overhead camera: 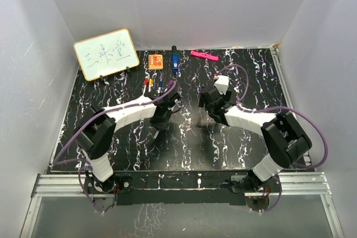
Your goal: Insert the pens into the pen caps
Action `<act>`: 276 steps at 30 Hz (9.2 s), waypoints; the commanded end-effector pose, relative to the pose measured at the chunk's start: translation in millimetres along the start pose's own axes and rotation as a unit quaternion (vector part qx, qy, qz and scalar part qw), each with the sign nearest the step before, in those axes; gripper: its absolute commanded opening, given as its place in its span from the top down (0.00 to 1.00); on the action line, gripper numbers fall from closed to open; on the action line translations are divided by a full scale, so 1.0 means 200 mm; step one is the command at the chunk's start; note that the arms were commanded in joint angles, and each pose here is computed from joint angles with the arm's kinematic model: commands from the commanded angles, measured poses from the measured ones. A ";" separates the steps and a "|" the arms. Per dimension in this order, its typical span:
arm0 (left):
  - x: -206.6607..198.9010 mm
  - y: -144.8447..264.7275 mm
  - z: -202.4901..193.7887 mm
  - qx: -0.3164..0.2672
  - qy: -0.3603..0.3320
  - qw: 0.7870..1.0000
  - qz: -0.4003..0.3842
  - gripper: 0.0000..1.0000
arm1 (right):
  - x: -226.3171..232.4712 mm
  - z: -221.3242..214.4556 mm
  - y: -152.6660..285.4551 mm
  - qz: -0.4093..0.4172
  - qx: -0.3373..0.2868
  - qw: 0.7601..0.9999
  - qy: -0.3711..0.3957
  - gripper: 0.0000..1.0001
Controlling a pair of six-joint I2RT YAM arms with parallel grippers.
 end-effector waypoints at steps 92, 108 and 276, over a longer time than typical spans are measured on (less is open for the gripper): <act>-0.24 0.46 0.08 -0.362 0.013 0.822 -0.440 1.00 | 0.12 0.41 0.63 0.469 -0.334 0.798 -0.178 1.00; -0.27 0.51 0.12 -0.375 0.009 0.812 -0.447 1.00 | 0.17 0.39 0.62 0.491 -0.320 0.790 -0.178 1.00; 0.79 0.65 0.42 -0.406 0.240 0.880 -0.059 0.02 | -0.53 0.40 0.33 0.071 -0.273 0.939 -0.197 0.32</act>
Point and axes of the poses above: each gripper's point midway between its finger pads, its own y axis back along the fingers, its own x axis along the line the jaws close on, z = x × y, the point moved 8 cm from there along y, back along the fingers, and after that the axes turned 8 degrees about y, right-handed, at the moved point
